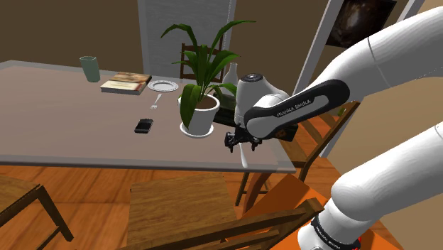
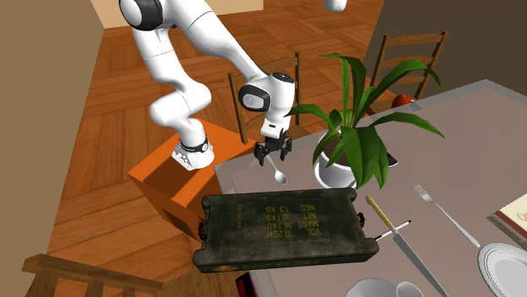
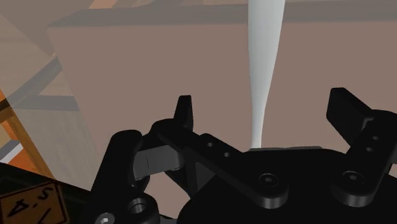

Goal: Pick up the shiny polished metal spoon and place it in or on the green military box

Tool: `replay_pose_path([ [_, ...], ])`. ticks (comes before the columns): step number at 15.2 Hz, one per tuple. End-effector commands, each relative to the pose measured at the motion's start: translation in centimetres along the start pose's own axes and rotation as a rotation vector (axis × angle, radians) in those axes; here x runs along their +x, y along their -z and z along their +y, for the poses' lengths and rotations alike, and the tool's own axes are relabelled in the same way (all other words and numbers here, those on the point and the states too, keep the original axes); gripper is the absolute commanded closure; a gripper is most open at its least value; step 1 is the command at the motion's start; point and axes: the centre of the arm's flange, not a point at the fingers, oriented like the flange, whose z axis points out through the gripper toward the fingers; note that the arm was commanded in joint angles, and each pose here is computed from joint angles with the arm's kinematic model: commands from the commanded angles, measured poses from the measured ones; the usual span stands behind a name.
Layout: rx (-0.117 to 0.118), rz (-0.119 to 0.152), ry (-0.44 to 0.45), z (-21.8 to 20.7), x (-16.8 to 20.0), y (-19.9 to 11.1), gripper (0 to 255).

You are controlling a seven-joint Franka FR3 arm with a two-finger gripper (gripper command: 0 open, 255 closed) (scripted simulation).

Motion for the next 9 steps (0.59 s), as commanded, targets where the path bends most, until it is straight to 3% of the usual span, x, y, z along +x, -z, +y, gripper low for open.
replay_pose_path([
  [1, 0.000, 0.000, 0.000, 0.00, 0.00, 0.00, 255],
  [9, 0.000, 0.000, 0.000, 0.13, 0.02, -0.05, 255],
])
